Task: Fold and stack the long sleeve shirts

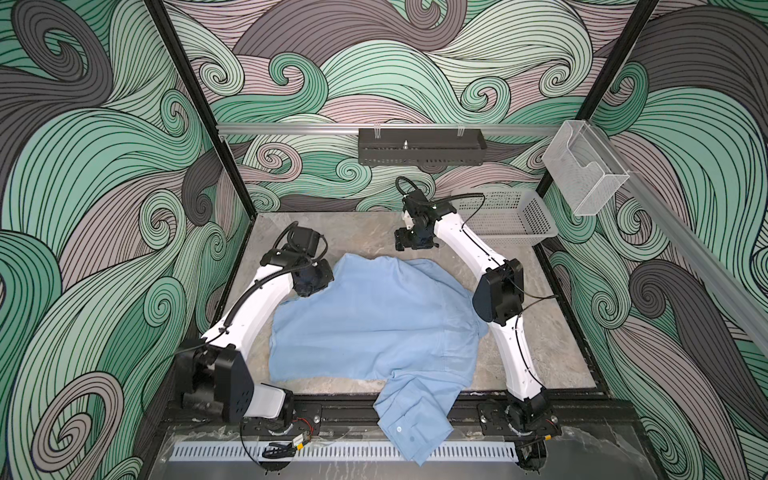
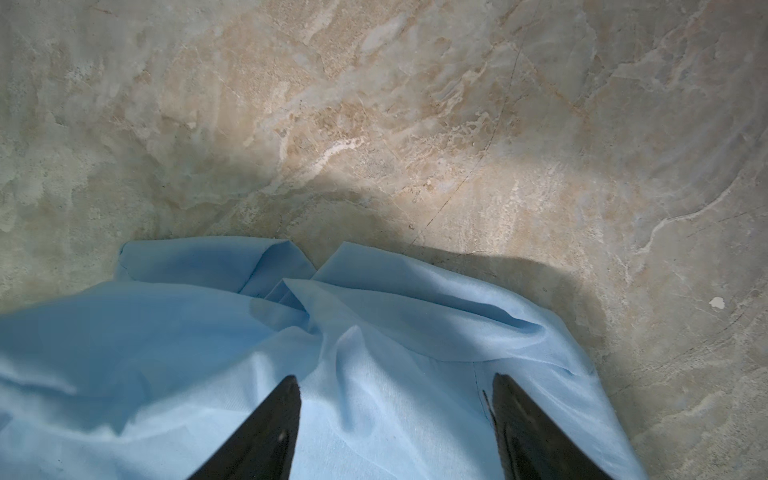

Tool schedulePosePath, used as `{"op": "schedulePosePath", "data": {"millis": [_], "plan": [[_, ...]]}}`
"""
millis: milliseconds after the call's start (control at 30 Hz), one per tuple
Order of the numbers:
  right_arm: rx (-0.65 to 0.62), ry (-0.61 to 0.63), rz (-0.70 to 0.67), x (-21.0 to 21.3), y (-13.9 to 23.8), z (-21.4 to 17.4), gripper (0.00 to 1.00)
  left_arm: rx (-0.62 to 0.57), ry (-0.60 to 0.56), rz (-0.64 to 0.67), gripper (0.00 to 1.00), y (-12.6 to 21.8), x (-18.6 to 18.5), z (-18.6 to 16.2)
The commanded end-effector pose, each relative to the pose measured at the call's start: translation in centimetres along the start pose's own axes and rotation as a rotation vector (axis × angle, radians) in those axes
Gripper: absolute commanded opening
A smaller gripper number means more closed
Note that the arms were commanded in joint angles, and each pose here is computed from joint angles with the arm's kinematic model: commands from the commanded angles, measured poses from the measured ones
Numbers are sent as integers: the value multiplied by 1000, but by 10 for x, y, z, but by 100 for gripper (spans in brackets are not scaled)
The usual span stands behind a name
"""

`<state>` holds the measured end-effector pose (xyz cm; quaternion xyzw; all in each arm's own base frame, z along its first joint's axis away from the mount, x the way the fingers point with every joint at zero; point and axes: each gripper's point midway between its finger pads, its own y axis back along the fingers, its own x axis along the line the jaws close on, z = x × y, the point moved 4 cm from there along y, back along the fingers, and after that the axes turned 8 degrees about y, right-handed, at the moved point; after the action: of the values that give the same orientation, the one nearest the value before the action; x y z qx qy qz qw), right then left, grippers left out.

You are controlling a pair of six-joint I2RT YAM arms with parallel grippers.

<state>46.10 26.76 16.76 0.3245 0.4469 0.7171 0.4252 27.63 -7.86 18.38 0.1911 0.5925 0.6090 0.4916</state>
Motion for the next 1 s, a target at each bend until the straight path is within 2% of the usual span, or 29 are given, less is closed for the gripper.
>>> {"op": "schedulePosePath", "data": {"millis": [0, 133, 267, 500, 700, 967], "plan": [[-19, 150, -21, 23, 16, -1, 74, 61, 41, 19, 0, 4, 27, -42], [-30, 294, -31, 50, 13, -1, 75, 133, 33, 1, 0, 8, 48, -89], [-28, 417, -34, 77, 3, -3, 76, 206, 33, 48, 0, 0, 72, -128], [17, 621, 6, 120, -23, -21, 79, 278, 66, 99, 0, -10, 94, -169], [14, 761, 77, 160, -41, -30, 83, 260, 82, 119, 0, -12, 105, -173], [-24, 809, 99, 180, -83, -26, 89, 177, 77, 106, 0, 1, 102, -161]]}}
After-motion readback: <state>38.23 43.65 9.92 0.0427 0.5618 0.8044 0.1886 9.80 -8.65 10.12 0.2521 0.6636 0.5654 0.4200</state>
